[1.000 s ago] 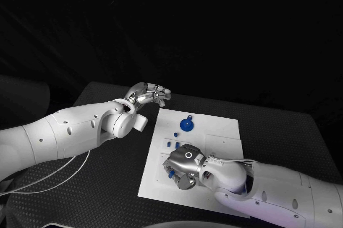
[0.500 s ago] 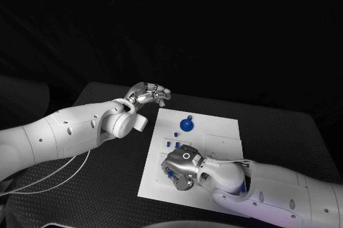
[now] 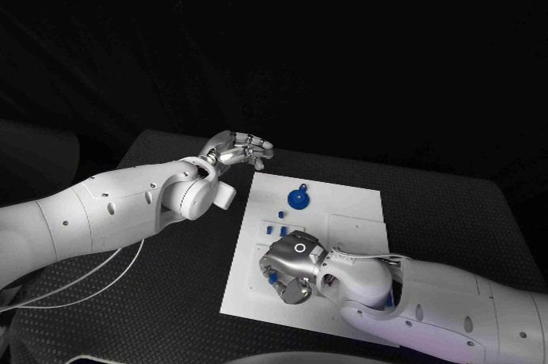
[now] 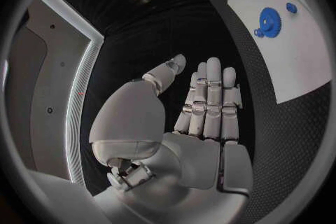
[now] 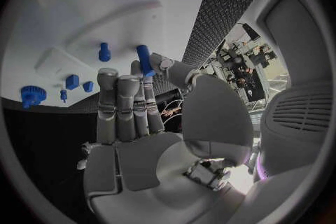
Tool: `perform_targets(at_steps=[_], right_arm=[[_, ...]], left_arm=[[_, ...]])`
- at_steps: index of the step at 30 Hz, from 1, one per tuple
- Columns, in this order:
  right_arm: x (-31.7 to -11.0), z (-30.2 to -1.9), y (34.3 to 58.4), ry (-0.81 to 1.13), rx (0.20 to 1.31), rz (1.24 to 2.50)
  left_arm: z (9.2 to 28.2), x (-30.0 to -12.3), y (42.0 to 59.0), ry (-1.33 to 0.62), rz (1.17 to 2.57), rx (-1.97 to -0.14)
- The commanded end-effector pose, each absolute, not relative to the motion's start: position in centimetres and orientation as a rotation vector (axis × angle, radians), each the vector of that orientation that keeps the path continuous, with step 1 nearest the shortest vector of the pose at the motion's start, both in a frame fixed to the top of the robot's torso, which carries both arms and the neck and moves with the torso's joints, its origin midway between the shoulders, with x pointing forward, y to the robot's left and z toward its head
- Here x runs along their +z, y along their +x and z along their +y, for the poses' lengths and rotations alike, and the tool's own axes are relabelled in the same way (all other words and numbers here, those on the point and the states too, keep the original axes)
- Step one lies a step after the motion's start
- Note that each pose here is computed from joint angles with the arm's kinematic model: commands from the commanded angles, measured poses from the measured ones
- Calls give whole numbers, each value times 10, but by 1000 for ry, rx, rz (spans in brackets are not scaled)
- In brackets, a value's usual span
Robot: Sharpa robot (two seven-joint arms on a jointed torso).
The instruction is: Assemble the parts on the task board
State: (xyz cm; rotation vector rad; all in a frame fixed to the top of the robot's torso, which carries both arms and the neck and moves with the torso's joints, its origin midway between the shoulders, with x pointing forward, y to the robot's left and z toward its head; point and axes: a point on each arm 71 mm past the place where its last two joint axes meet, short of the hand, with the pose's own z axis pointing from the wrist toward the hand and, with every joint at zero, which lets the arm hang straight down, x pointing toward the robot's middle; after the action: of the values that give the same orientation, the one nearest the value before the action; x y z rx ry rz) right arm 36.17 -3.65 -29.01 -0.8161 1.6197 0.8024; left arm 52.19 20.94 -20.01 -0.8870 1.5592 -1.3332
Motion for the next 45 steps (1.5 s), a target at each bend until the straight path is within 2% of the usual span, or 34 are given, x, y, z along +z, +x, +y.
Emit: perform_targets(at_steps=[1,24,34,38,45], right_arm=[[-296,-37,358,-802,839,1646],[-289,-47,359,-725,850,1580],[-284,-51,358,-671,901,1570],[-276,-59,362,-593,938,1549],[-238,-89,391,-432,939,1565]], left_arm=[[207,-199,521,-884,1563,-1353],[208,-199,522,-885,1562,-1352],[208,-200,522,-887,1564,-1351],[208,-200,523,-887,1562,-1349],[212,-200,524,-890,1557,-1341]])
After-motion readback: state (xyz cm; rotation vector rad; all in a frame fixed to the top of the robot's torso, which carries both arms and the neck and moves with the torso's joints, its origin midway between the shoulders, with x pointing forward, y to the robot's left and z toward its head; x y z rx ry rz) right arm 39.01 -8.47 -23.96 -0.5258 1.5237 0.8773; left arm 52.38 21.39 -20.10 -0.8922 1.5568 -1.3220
